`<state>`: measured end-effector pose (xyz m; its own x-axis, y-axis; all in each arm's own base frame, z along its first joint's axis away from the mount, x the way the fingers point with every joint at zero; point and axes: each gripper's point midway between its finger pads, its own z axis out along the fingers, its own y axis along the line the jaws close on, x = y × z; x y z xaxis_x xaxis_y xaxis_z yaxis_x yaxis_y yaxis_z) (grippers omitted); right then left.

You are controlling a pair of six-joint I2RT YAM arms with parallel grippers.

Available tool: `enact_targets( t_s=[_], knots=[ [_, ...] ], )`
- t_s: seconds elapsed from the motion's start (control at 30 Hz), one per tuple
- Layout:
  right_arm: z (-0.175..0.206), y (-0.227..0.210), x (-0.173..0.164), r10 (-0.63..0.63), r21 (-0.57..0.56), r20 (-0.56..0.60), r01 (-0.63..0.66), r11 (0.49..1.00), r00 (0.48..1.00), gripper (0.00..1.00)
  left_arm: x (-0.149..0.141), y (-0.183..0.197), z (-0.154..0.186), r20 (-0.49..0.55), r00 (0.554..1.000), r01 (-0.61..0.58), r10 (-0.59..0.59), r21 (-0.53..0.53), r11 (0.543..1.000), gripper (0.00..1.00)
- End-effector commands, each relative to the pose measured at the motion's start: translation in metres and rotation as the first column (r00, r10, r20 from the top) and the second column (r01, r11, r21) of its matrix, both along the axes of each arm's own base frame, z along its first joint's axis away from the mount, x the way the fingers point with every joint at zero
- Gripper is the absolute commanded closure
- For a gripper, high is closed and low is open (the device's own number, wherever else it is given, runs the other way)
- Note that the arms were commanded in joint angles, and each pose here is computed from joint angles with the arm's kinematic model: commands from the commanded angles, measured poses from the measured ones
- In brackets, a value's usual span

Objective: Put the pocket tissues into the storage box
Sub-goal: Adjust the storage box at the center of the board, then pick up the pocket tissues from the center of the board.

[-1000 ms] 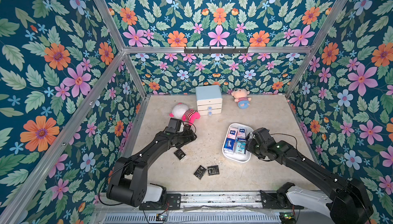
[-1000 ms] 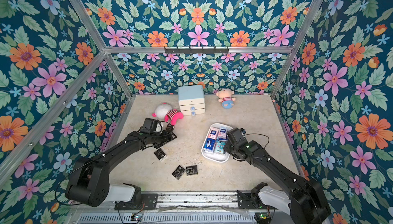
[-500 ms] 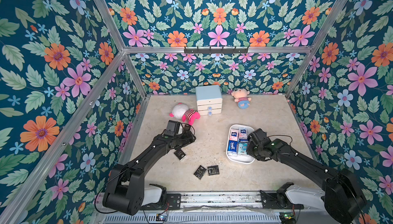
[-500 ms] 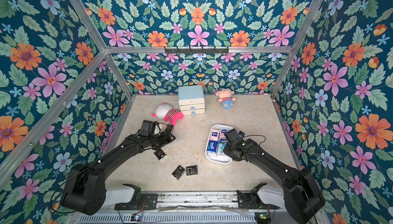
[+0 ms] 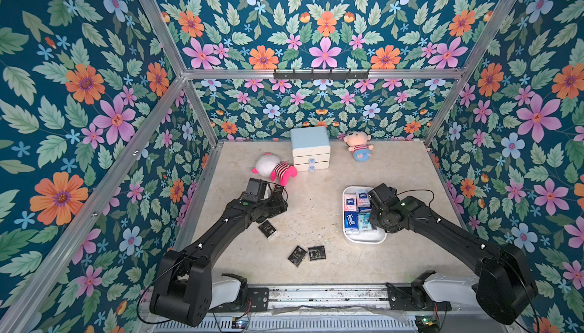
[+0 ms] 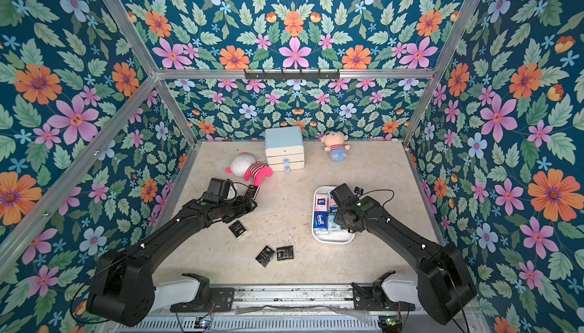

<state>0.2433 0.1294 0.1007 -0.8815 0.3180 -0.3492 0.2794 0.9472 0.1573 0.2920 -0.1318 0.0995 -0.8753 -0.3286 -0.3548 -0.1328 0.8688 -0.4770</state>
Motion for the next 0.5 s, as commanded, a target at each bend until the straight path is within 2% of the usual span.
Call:
enact_targets(
  t_s=[0.0, 0.1, 0.23, 0.37, 0.47],
  knots=[
    [0.022, 0.013, 0.004, 0.04, 0.028, 0.055, -0.042, 0.999, 0.998, 0.51, -0.001, 0.021, -0.001, 0.006, 0.995, -0.105, 0.105, 0.054, 0.993, 0.14],
    [0.038, 0.046, 0.002, 0.116, 0.091, 0.094, -0.125, 0.988, 0.989, 0.42, -0.003, 0.031, 0.001, 0.014, 0.988, -0.157, 0.156, 0.049, 0.986, 0.12],
    [0.042, 0.095, -0.015, 0.268, 0.077, 0.092, -0.275, 0.958, 0.959, 0.38, -0.007, 0.041, -0.005, -0.014, 0.98, -0.197, 0.197, 0.024, 0.98, 0.12],
    [0.03, 0.149, -0.042, 0.455, 0.018, 0.068, -0.457, 0.889, 0.888, 0.38, -0.013, 0.049, -0.015, -0.063, 0.972, -0.227, 0.225, -0.019, 0.974, 0.11],
    [0.013, 0.187, -0.067, 0.572, -0.005, 0.033, -0.573, 0.82, 0.819, 0.42, -0.017, 0.057, -0.023, -0.095, 0.964, -0.256, 0.249, -0.066, 0.965, 0.12]
  ],
)
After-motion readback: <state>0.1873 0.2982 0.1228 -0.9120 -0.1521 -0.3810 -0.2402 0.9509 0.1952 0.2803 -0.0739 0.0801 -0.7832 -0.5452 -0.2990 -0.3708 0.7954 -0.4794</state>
